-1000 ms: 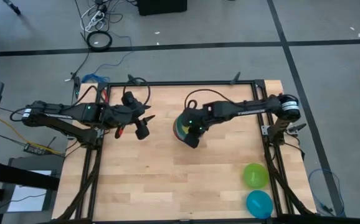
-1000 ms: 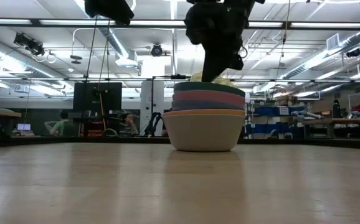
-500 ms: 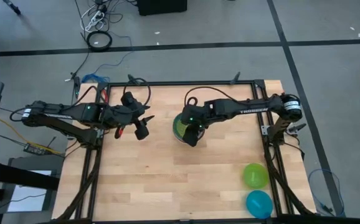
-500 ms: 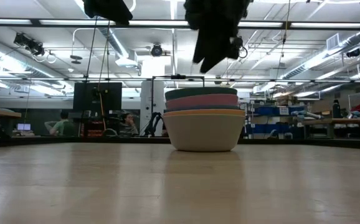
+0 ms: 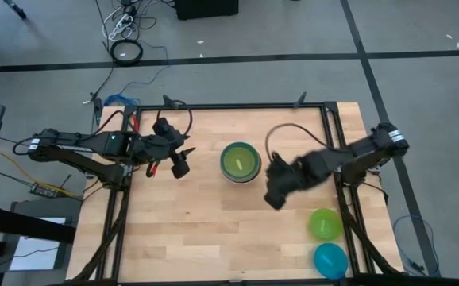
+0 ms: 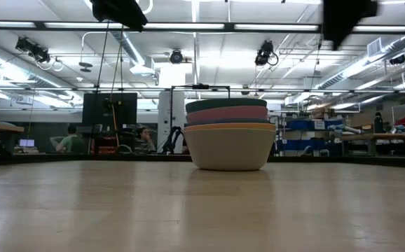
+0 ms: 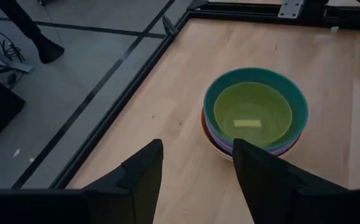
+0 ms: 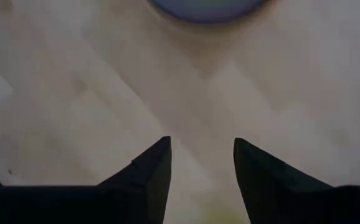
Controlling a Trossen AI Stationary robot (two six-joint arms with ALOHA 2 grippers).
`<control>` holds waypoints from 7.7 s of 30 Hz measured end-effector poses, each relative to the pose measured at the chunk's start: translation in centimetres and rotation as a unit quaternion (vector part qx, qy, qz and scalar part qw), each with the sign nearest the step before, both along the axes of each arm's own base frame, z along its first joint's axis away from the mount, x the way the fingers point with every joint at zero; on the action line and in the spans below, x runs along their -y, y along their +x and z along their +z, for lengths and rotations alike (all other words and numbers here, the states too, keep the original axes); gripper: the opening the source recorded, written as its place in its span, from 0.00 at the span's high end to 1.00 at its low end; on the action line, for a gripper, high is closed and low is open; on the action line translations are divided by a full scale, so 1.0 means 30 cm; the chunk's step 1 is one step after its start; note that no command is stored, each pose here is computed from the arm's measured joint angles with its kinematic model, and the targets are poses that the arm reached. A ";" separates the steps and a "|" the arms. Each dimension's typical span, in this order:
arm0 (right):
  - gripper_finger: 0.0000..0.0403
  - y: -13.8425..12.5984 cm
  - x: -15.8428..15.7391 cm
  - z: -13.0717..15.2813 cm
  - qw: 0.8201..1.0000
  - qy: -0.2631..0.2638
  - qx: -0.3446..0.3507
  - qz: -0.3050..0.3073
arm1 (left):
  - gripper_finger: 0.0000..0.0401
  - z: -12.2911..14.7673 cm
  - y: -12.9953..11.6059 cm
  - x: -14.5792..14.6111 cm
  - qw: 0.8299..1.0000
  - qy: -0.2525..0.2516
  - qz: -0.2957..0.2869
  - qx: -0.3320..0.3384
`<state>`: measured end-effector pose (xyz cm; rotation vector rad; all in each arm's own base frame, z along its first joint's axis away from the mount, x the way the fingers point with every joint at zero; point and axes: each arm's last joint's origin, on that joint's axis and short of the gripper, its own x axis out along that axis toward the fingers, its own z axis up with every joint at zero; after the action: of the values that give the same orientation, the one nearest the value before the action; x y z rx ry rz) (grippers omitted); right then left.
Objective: Nest bowls inside each other
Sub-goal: Stack the light green bowl on the yellow bowl, then stack the light blue bowl on the light green bowl
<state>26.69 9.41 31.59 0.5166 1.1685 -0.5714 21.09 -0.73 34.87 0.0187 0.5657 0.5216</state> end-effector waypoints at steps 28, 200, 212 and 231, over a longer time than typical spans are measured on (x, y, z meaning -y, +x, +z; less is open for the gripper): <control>0.63 -0.336 -0.356 -0.379 0.943 0.145 -0.096 -0.284 | 0.50 0.003 0.005 0.005 1.000 -0.012 -0.014 0.008; 1.00 0.129 -0.172 -0.227 0.985 -0.084 -0.048 -0.145 | 0.50 0.008 0.011 0.011 0.998 -0.041 -0.032 0.025; 1.00 0.359 0.132 -0.007 0.988 -0.092 0.114 0.037 | 0.50 -0.001 0.005 0.011 0.999 -0.045 -0.028 0.011; 0.96 0.466 0.206 -0.183 0.990 -0.024 0.041 0.135 | 0.50 -0.015 -0.006 0.009 0.998 -0.055 -0.015 -0.009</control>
<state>40.66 3.25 26.12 0.3293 1.1217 -0.3413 20.92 -1.00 34.42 -0.0732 0.6105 0.4616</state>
